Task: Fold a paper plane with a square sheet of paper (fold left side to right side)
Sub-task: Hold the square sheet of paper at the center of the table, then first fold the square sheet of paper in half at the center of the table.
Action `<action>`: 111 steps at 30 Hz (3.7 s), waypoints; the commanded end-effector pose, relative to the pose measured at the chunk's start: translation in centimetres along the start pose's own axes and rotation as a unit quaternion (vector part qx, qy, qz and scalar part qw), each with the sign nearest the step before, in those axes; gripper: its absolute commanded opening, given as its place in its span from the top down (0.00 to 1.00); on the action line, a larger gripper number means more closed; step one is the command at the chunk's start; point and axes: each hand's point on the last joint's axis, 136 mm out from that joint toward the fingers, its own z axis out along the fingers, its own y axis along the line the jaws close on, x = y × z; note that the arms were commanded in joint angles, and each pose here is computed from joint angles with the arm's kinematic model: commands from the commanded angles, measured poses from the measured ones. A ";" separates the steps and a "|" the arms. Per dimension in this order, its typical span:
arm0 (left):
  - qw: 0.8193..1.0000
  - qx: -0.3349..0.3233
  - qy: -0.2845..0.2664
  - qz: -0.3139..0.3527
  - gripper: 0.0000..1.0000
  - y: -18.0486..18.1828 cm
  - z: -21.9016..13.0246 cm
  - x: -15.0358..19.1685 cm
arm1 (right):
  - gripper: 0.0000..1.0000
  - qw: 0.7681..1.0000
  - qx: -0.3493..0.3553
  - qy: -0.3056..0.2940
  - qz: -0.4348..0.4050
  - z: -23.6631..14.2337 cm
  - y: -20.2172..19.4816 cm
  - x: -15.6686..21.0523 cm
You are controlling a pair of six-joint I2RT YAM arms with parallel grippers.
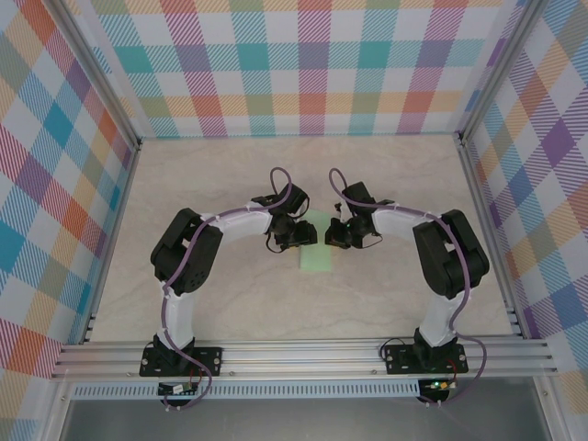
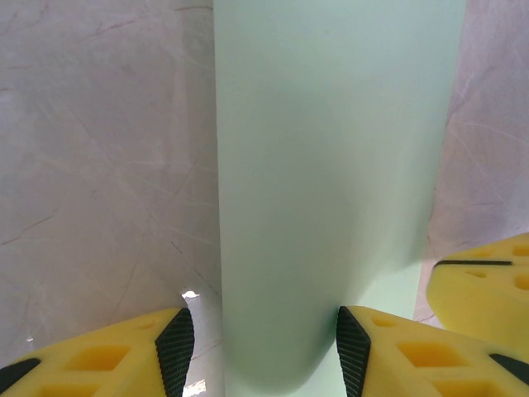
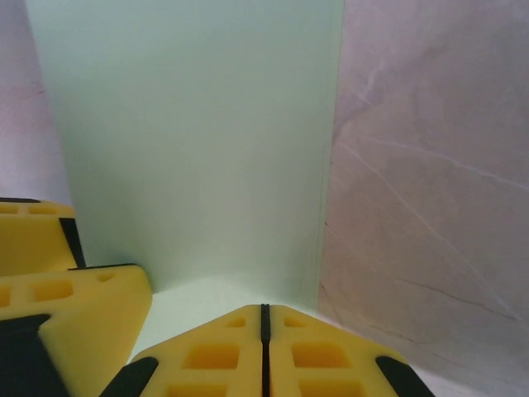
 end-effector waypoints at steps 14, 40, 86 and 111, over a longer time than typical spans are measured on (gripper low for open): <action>0.999 -0.023 -0.018 0.018 0.44 0.4 -2.6 -0.3 | 0.93 0.994 0.084 0.063 0.024 2.4 -4.7 3.3; 0.997 0.062 0.038 0.031 0.65 -1.3 0.2 0.4 | 0.93 0.992 0.103 0.072 0.011 2.5 -4.9 3.5; 0.992 0.114 0.014 0.050 0.64 -0.1 1.5 -1.4 | 0.93 0.986 0.136 0.093 -0.011 2.3 -5.7 4.1; 0.982 0.182 -0.045 0.038 0.68 0.6 -3.8 -1.9 | 0.93 0.985 0.141 0.093 -0.017 2.1 -5.7 4.0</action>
